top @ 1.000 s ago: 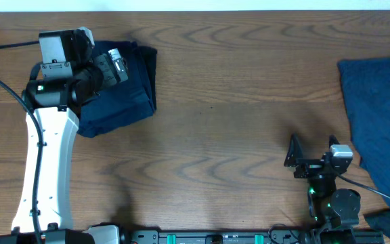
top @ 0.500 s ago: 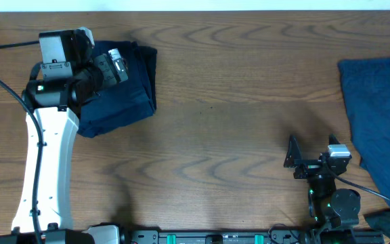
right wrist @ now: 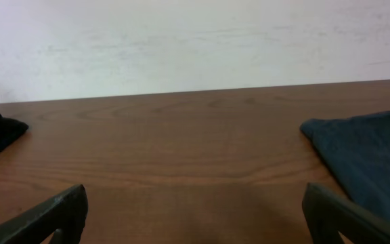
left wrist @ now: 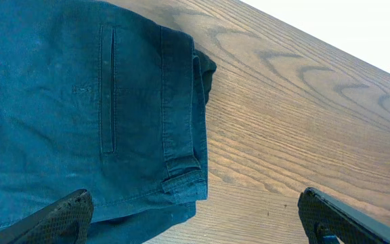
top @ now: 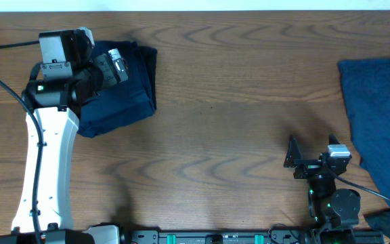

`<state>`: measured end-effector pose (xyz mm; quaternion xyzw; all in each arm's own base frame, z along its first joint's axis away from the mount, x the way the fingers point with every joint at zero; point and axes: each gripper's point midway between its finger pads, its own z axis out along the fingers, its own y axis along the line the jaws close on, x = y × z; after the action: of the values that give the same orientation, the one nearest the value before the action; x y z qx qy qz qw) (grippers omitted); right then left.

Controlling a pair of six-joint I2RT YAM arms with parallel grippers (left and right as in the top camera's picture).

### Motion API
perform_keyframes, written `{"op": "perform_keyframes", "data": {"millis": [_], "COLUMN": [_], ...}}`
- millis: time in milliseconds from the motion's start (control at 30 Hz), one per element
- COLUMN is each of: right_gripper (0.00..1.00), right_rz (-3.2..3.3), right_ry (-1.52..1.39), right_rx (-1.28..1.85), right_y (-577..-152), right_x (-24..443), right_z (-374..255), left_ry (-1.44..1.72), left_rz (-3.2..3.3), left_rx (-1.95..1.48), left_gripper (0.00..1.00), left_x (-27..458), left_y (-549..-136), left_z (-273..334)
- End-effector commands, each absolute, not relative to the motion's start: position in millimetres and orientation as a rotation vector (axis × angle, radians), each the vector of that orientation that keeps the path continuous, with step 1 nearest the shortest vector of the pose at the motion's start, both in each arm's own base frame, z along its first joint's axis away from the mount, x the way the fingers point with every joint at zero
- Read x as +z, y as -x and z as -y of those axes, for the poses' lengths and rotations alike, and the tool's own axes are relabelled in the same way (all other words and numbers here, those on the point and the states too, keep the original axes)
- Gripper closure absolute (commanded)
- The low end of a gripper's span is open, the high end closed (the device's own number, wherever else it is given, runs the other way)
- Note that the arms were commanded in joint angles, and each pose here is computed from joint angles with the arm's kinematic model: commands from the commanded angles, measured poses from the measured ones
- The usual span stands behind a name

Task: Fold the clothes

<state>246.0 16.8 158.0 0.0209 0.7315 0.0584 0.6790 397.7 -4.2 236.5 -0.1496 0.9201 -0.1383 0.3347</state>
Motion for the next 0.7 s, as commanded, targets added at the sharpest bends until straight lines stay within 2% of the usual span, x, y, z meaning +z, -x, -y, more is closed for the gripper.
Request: {"op": "perform_keyframes", "data": {"millis": [0,167,333,500,667], "right_gripper": [0.01,0.01,0.01,0.01,0.01], "right_rz": [-1.643,-1.644,-1.644,-1.644,-1.644], "right_ry": [-0.042,-0.042,-0.042,-0.042,-0.042], "right_rx": [0.110,0.110,0.110,0.110,0.110], "right_y": [-245.9,-245.9,-245.9,-245.9,-245.9], "right_x": [157.2,157.1,157.1,157.1,157.1], "right_z": [-13.7,-13.7,-13.7,-13.7,-13.7], "left_ry": [0.390,0.372,0.324,0.235,0.118], "left_rz": [-2.398,-2.380,-2.273,-2.091,-1.900], "left_rx": [-0.350,-0.355,-0.363,-0.386,-0.436], "left_gripper": [0.02,0.02,0.02,0.02,0.02], "left_x": [237.4,245.8,287.9,353.9,409.2], "left_y": [-399.0,-392.5,-372.7,-326.4,-260.3], "left_z": [1.7,6.0,12.3,26.3,46.4]}}
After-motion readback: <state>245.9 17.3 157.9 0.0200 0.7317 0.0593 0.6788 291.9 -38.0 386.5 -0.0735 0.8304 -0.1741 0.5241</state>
